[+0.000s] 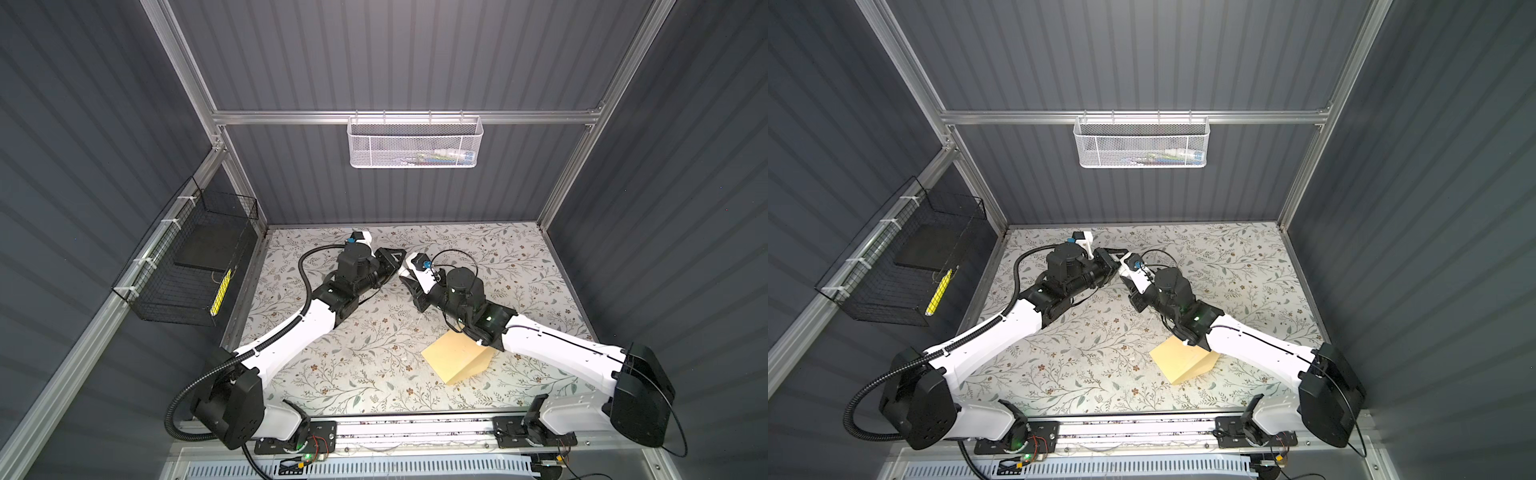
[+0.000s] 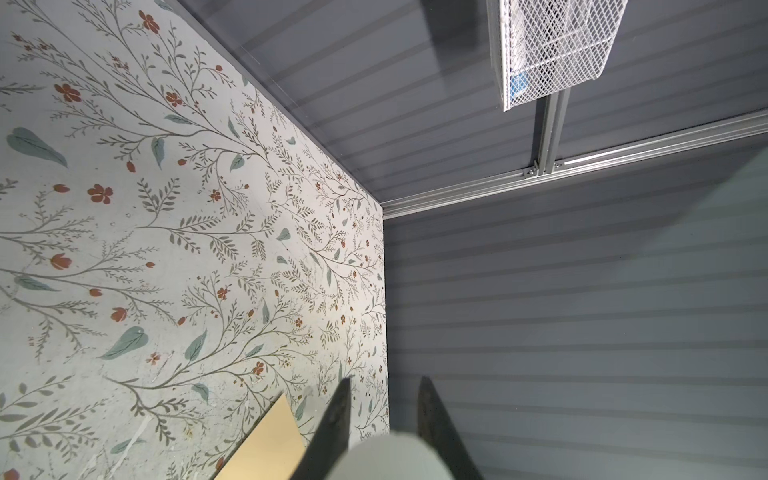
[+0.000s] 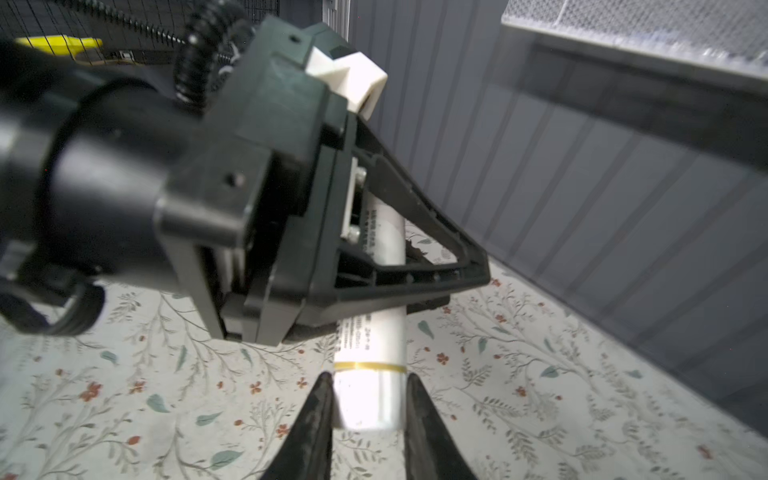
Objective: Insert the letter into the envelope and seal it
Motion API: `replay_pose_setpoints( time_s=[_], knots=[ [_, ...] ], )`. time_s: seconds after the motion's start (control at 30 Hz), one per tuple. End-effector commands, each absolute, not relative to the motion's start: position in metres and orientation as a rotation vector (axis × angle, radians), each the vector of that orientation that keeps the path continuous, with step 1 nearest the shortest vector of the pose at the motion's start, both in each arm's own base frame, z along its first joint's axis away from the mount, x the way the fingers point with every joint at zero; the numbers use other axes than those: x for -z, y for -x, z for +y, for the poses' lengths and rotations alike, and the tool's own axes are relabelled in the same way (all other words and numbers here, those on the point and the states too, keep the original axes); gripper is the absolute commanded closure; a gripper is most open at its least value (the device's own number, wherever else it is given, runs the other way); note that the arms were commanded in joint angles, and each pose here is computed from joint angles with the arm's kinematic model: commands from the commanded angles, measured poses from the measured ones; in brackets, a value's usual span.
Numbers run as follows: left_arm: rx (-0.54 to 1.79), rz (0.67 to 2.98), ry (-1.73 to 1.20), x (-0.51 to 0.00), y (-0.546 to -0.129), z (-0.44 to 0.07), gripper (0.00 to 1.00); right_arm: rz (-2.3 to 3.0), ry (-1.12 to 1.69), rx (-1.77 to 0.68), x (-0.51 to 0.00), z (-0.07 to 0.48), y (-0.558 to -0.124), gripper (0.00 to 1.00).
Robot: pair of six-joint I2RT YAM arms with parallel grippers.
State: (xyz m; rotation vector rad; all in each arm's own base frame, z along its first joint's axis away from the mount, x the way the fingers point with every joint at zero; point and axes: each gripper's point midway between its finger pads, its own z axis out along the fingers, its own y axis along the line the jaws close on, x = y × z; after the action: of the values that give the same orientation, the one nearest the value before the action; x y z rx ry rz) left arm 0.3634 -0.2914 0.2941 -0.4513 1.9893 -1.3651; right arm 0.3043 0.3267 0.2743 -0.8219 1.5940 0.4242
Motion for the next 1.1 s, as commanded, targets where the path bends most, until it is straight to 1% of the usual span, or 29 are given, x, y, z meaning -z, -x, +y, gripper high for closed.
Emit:
replay_pose_setpoints(
  time_s=[0.0, 0.03, 0.1, 0.13, 0.17, 0.2, 0.27, 0.3, 0.33, 0.37, 0.4, 0.43, 0.57, 0.63, 0.7, 0.8, 0.9, 1.07],
  knots=[
    [1.441, 1.859, 0.415, -0.339, -0.368, -0.292, 1.00, 1.533, 0.832, -0.371, -0.283, 0.316, -0.295, 0.43],
    [1.443, 1.852, 0.415, -0.340, -0.368, -0.292, 1.00, 1.543, 0.794, -0.409, -0.287, 0.312, -0.290, 0.28],
    [1.437, 1.846, 0.412, -0.340, -0.369, -0.291, 1.00, 1.569, 0.699, -0.489, -0.290, 0.298, -0.281, 0.12],
    [1.432, 1.840, 0.413, -0.340, -0.369, -0.290, 1.00, 1.583, 0.646, -0.549, -0.291, 0.292, -0.275, 0.06],
    [1.429, 1.832, 0.412, -0.341, -0.370, -0.289, 1.00, 1.566, 0.594, -0.615, -0.302, 0.282, -0.266, 0.02],
    [1.431, 1.820, 0.413, -0.341, -0.370, -0.288, 1.00, 1.576, 0.538, -0.681, -0.305, 0.275, -0.261, 0.01],
    [1.447, 1.784, 0.408, -0.343, -0.371, -0.288, 1.00, 1.674, 0.330, -0.816, -0.309, 0.252, -0.265, 0.01],
    [1.452, 1.768, 0.407, -0.344, -0.372, -0.288, 1.00, 1.744, 0.201, -0.946, -0.311, 0.243, -0.270, 0.01],
    [1.453, 1.755, 0.400, -0.345, -0.373, -0.287, 1.00, 1.798, 0.092, -1.126, -0.314, 0.240, -0.274, 0.01],
    [1.456, 1.739, 0.388, -0.346, -0.373, -0.288, 1.00, 1.809, 0.020, -1.291, -0.321, 0.240, -0.278, 0.03],
    [1.461, 1.717, 0.377, -0.349, -0.374, -0.288, 1.00, 1.794, -0.019, -1.469, -0.333, 0.246, -0.277, 0.04],
    [1.461, 1.698, 0.371, -0.351, -0.374, -0.287, 1.00, 1.782, -0.054, -1.597, -0.342, 0.253, -0.277, 0.04],
    [1.450, 1.659, 0.349, -0.356, -0.375, -0.285, 1.00, 1.744, -0.112, -1.974, -0.367, 0.283, -0.282, 0.09],
    [1.448, 1.656, 0.347, -0.355, -0.375, -0.285, 1.00, 1.678, -0.128, -2.127, -0.378, 0.291, -0.284, 0.14],
    [1.455, 1.643, 0.353, -0.356, -0.375, -0.284, 1.00, 1.667, -0.139, -2.197, -0.378, 0.300, -0.287, 0.19],
    [1.459, 1.635, 0.356, -0.356, -0.375, -0.283, 1.00, 1.697, -0.150, -2.208, -0.368, 0.310, -0.288, 0.24],
    [1.449, 1.640, 0.356, -0.354, -0.374, -0.282, 1.00, 1.670, -0.136, -2.234, -0.368, 0.315, -0.286, 0.28],
    [1.454, 1.641, 0.358, -0.354, -0.374, -0.283, 1.00, 1.686, -0.143, -2.236, -0.360, 0.320, -0.290, 0.31]
  ],
)
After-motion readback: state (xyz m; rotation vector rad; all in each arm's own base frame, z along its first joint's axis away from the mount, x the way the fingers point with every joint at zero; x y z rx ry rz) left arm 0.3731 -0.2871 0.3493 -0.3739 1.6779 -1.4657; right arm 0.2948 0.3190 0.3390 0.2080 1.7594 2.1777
